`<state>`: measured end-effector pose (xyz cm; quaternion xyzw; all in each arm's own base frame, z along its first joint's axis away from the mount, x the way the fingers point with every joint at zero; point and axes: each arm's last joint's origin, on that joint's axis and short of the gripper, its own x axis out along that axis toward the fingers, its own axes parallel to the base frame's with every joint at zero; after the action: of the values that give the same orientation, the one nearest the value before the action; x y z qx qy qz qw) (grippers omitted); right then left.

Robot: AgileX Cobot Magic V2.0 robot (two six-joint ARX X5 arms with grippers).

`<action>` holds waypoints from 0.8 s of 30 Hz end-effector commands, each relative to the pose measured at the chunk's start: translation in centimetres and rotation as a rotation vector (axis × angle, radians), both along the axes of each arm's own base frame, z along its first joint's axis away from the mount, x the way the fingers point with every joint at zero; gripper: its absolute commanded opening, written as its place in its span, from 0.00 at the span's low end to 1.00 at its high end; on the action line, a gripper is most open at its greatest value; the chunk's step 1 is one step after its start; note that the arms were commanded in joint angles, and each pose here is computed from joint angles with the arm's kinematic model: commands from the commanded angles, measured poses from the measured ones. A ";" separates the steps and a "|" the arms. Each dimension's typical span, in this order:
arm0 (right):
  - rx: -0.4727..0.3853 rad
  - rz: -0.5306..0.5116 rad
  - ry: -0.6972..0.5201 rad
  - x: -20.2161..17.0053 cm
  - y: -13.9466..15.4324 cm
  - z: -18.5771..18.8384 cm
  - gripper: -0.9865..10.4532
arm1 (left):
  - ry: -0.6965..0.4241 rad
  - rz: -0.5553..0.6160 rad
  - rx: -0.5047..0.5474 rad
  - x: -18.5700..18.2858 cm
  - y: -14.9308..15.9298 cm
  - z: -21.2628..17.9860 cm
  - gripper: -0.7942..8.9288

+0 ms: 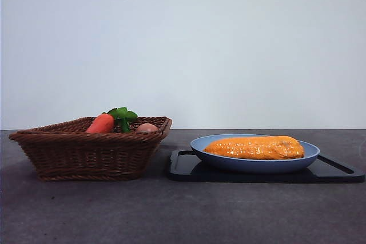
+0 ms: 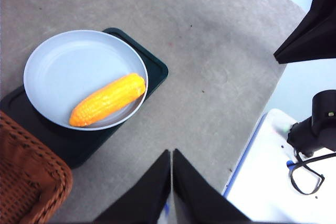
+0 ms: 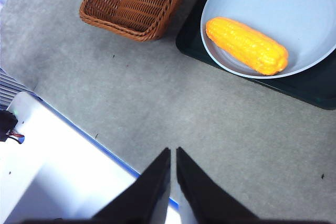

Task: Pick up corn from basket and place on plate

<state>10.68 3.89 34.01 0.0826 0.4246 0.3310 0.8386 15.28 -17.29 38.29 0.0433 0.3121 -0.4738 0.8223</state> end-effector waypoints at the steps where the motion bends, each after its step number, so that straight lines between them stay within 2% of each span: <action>1: 0.000 0.013 -0.025 0.1 0.1 0.5 0.09 | -0.032 -0.012 -0.023 0.0 -0.3 0.6 0.09; 10: 0.001 0.013 -0.025 0.1 0.1 0.5 0.09 | -0.037 -0.012 -0.027 0.0 -0.3 0.7 0.09; 13: 0.001 0.013 -0.028 0.1 0.1 0.5 0.09 | -0.165 0.003 0.041 0.3 -0.1 0.8 0.09; 18: 0.002 0.013 -0.032 0.2 0.1 0.5 0.09 | -0.193 0.067 0.032 0.9 1.1 1.3 0.09; 20: 0.002 0.013 -0.032 0.2 0.1 0.5 0.09 | -0.266 0.070 0.047 1.0 1.9 1.7 0.09; 24: 0.003 0.013 -0.034 0.2 0.1 0.5 0.09 | -0.409 0.192 -0.028 1.4 4.9 3.2 0.09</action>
<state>10.72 3.90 34.05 0.0822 0.4218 0.3315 0.8399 16.69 -12.93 40.81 0.0887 0.1676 -0.3877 0.9021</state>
